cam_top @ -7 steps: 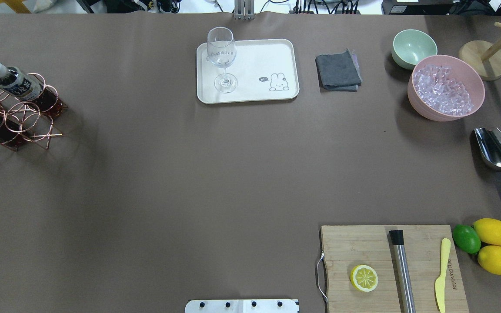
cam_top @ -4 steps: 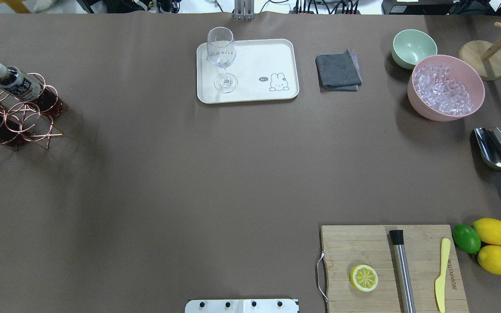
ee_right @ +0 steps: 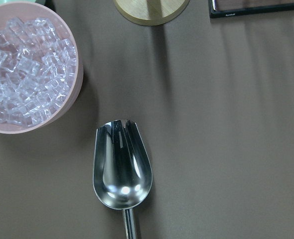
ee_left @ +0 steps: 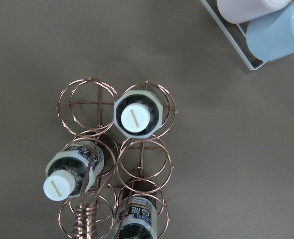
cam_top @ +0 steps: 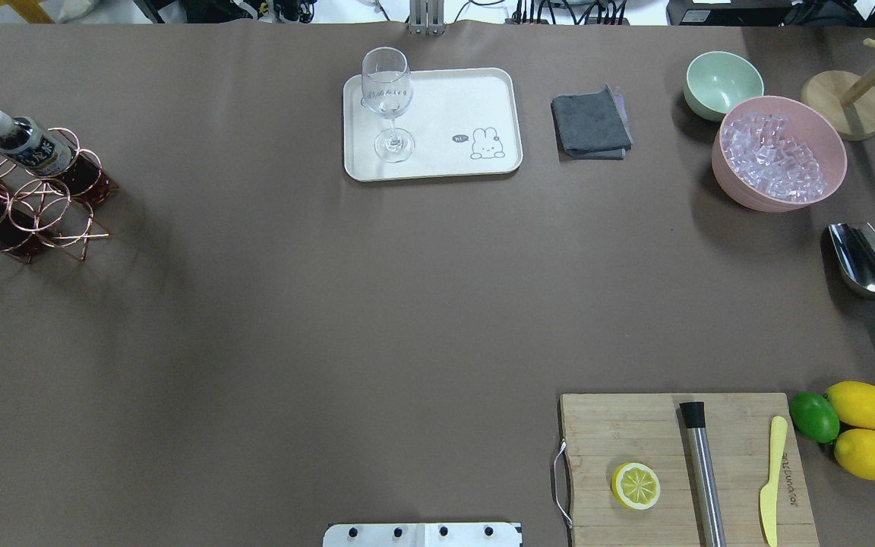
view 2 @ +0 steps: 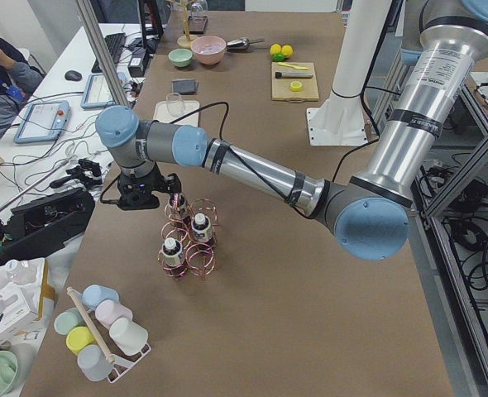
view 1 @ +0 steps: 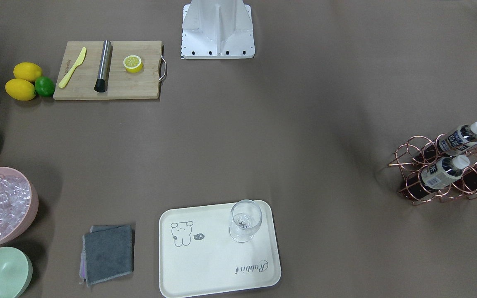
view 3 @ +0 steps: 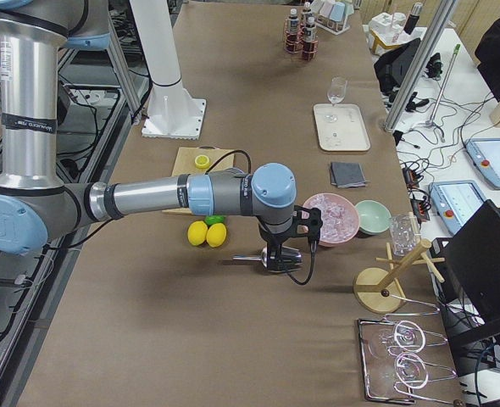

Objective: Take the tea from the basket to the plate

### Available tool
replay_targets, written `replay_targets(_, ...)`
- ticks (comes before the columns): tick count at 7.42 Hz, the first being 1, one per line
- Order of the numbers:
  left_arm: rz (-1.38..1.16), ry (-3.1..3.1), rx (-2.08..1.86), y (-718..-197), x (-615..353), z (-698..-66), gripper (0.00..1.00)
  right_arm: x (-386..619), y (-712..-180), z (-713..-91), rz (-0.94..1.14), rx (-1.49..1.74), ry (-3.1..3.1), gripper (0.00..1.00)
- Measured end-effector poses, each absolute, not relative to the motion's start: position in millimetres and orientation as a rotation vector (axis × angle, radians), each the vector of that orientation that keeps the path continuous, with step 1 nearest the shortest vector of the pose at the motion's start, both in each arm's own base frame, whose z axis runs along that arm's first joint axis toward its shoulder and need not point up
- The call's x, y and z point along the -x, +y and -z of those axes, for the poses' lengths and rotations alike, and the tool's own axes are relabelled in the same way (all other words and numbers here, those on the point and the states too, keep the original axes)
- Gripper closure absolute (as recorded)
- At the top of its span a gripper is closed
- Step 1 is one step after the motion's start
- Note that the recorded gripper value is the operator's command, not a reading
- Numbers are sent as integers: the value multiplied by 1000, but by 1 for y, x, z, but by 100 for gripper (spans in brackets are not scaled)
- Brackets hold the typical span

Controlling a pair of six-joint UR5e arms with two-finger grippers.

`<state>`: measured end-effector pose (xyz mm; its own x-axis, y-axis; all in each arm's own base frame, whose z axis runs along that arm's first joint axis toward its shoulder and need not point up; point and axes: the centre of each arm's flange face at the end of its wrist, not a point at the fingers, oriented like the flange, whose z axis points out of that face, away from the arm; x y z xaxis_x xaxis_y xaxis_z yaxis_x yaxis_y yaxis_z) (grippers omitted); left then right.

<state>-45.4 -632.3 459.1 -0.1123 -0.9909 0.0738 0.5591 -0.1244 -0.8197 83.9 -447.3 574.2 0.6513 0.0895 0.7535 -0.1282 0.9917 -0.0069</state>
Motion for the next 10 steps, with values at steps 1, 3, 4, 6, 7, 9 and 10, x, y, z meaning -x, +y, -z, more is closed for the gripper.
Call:
replay_targets(1, 1574, 756, 830, -631, 42, -459, 4, -84, -447, -574, -124, -48, -852, 0)
replay_targets(3, 1566, 744, 882, -629, 32, -458, 4, -84, -447, -574, -124, -48, -851, 0)
replay_targets(4, 1558, 733, 909, -627, 24, -456, 8, -84, -447, -574, -123, -48, -852, 0)
replay_targets(6, 1536, 716, 953, -620, 7, -451, 11, -84, -447, -575, -124, -48, -852, 0)
replay_targets(7, 1527, 710, 957, -616, 1, -450, 10, -84, -448, -574, -123, -49, -852, 0)
replay_targets(9, 1495, 690, 921, -598, -2, -462, 10, -84, -448, -574, -123, -50, -852, 0)
replay_targets(10, 1467, 675, 886, -590, 0, -469, 10, -84, -449, -573, -122, -51, -851, 0)
